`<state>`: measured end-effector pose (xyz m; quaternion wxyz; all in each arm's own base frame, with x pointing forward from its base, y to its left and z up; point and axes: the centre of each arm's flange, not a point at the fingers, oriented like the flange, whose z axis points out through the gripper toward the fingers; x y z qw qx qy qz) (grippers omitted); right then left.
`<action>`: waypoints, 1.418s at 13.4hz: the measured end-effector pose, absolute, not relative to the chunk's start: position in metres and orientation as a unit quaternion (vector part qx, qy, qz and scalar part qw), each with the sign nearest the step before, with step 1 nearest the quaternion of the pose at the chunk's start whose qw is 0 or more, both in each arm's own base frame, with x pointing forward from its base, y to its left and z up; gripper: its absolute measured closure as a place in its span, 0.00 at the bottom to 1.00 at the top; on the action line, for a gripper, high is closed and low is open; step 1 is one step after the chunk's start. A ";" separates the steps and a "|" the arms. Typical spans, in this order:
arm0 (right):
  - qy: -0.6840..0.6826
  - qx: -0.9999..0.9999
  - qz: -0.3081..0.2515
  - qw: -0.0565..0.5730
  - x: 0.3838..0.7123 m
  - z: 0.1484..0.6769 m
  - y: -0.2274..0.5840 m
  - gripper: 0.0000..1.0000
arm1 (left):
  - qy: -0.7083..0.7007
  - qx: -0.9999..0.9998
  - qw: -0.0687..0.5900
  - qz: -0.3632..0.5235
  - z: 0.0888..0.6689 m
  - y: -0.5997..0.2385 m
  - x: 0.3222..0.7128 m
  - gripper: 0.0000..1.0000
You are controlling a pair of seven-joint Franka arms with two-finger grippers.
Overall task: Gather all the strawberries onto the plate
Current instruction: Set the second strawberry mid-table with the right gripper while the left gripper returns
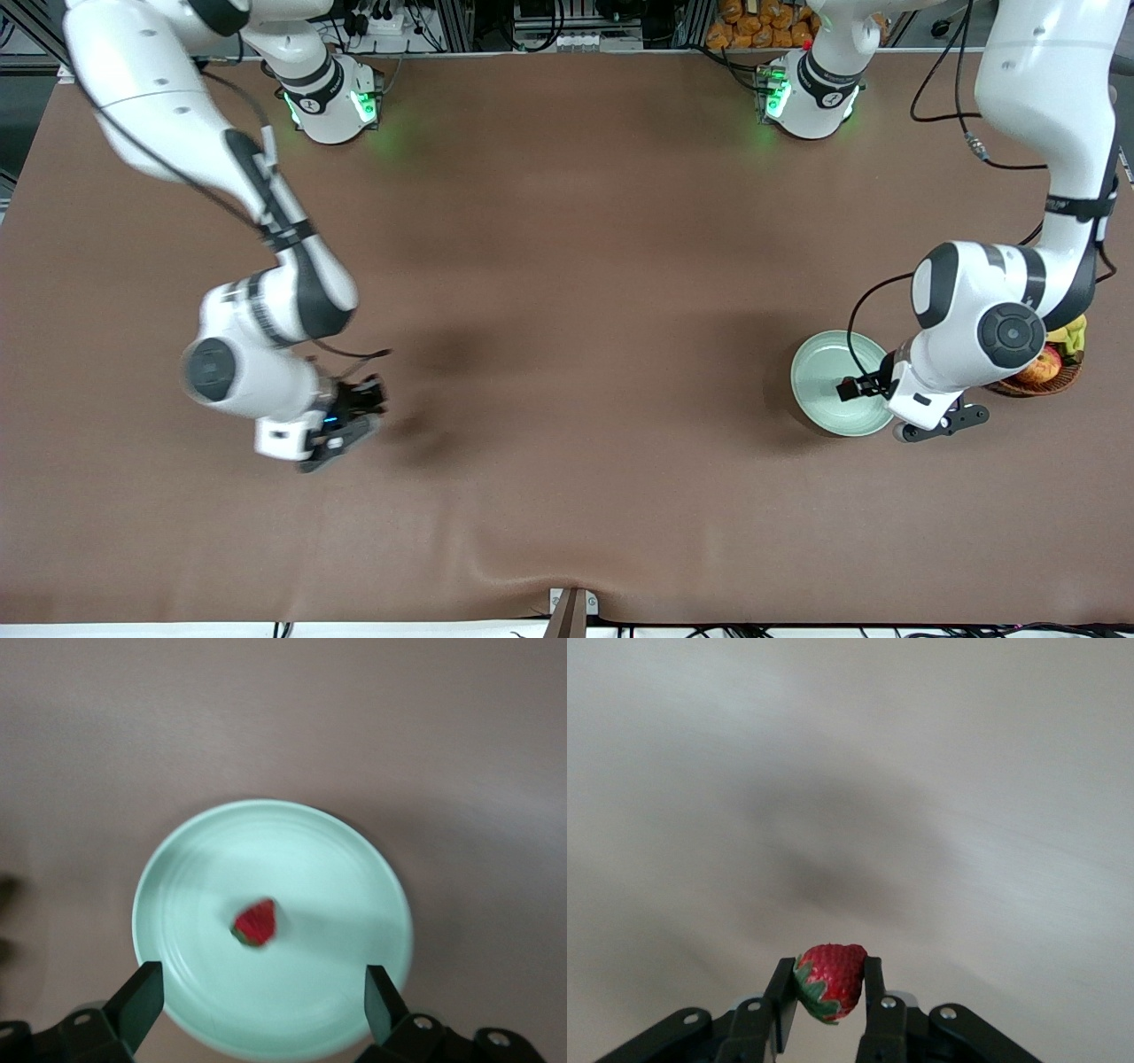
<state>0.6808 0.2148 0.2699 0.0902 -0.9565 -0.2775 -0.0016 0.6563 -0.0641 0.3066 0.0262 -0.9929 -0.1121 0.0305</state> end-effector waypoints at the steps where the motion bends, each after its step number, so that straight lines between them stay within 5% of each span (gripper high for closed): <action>1: -0.271 -0.957 0.001 0.103 0.672 0.269 0.243 0.65 | -0.104 -0.994 0.026 0.035 0.324 -0.077 0.656 0.00; 9: -0.196 -0.957 -0.057 0.207 0.615 0.245 0.416 0.65 | -0.073 -0.997 0.012 0.028 0.389 -0.151 0.639 0.00; 19: -0.130 -0.968 -0.064 0.207 0.512 0.180 0.573 0.65 | -0.075 -0.994 0.021 0.080 0.341 -0.173 0.622 0.00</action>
